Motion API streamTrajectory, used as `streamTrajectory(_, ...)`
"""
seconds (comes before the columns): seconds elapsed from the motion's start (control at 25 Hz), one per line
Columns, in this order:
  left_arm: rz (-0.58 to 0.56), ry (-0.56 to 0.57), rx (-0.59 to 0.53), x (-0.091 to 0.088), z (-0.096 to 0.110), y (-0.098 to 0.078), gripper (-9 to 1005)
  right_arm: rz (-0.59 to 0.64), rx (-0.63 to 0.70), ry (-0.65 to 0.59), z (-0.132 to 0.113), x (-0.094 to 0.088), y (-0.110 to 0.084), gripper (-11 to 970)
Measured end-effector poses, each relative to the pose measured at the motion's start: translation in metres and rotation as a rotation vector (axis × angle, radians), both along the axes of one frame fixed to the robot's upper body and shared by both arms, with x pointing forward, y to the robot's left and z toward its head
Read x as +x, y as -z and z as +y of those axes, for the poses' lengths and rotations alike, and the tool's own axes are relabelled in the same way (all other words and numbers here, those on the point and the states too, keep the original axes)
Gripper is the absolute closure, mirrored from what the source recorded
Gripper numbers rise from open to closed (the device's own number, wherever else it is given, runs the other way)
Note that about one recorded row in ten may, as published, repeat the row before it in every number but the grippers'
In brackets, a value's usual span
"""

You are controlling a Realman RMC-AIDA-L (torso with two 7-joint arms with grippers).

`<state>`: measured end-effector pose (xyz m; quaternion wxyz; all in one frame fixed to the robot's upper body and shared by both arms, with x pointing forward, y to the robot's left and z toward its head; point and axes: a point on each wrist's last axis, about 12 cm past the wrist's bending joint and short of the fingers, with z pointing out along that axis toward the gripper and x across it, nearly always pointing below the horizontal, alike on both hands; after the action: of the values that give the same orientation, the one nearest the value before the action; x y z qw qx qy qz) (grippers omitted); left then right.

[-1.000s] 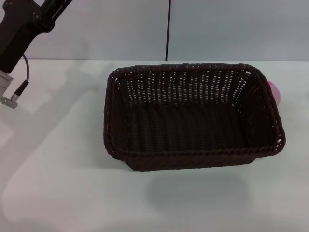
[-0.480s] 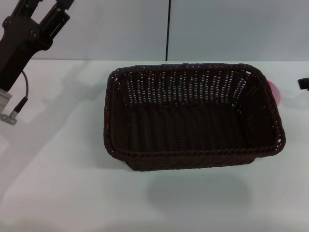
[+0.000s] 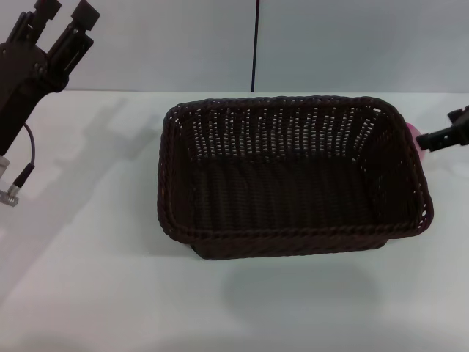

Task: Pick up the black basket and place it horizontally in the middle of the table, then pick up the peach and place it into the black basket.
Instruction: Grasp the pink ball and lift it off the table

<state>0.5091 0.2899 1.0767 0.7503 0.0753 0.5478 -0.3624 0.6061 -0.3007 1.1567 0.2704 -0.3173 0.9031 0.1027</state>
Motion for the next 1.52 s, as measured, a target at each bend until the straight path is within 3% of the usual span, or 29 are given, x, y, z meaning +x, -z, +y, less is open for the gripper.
streamTrajectory(0.64, 0.011, 0.000, -0.010, -0.002, 0.001, 0.001, 182, 0.029, -0.040, -0.075, 0.021, 0.000, 0.024, 152)
streamTrajectory(1.2, 0.022, -0.006, -0.012, 0.000, 0.001, 0.003, 183, -0.010, -0.064, -0.095, 0.029, 0.006, 0.028, 198)
streamTrajectory(1.48, 0.020, -0.012, -0.013, 0.000, 0.002, 0.002, 183, -0.010, -0.072, -0.101, 0.031, 0.006, 0.030, 625)
streamTrajectory(1.52, 0.020, -0.012, -0.013, 0.000, 0.002, 0.002, 183, -0.010, -0.072, -0.101, 0.031, 0.006, 0.030, 633)
